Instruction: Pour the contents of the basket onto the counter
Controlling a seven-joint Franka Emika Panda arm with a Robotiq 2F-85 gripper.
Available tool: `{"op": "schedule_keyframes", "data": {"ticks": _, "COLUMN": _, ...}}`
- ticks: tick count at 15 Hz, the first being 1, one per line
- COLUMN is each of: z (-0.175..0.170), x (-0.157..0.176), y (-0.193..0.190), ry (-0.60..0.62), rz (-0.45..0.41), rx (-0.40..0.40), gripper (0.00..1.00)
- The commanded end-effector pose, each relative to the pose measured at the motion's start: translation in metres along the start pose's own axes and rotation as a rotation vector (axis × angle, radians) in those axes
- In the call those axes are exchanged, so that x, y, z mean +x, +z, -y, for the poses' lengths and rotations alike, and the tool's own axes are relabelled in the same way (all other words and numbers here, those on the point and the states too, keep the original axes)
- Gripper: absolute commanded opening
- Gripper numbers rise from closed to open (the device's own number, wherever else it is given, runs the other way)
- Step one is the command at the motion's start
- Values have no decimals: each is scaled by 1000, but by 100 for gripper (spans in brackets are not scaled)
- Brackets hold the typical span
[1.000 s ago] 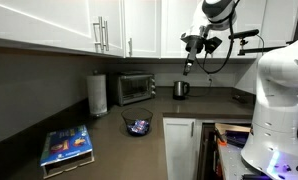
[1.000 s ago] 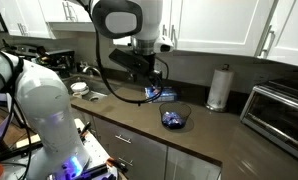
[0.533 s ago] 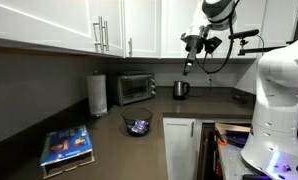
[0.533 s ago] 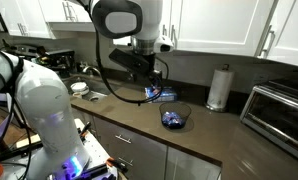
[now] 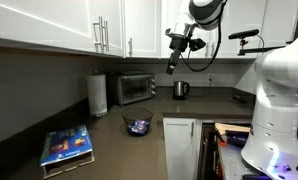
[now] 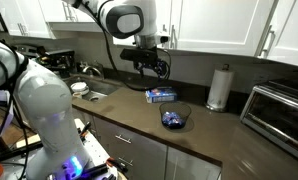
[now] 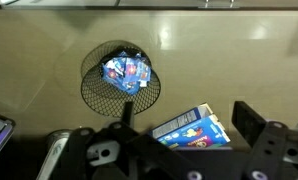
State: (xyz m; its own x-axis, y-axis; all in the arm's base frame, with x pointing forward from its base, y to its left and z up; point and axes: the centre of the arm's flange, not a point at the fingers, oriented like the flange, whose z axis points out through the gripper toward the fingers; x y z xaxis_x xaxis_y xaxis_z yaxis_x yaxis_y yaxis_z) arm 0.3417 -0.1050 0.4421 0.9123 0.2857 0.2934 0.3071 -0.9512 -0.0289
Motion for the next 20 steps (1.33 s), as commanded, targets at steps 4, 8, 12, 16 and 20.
{"op": "schedule_keyframes", "data": {"ticks": 4, "z": -43, "x": 48, "y": 33, "ry": 13, "rz": 40, "rx": -41, "gripper": 100}}
{"op": "schedule_keyframes", "data": {"ticks": 8, "z": -76, "x": 66, "y": 56, "ry": 24, "rz": 41, "rx": -70, "gripper": 100}}
{"op": "schedule_keyframes", "data": {"ticks": 12, "z": -98, "x": 85, "y": 90, "ry": 33, "rz": 50, "rx": -86, "gripper": 100}}
{"op": "schedule_keyframes", "data": {"ticks": 16, "z": -114, "x": 97, "y": 129, "ry": 38, "rz": 79, "rx": -79, "gripper": 100}}
{"op": "schedule_keyframes", "data": {"ticks": 20, "z": -130, "x": 104, "y": 165, "ry": 28, "rz": 100, "rx": -75, "gripper": 100}}
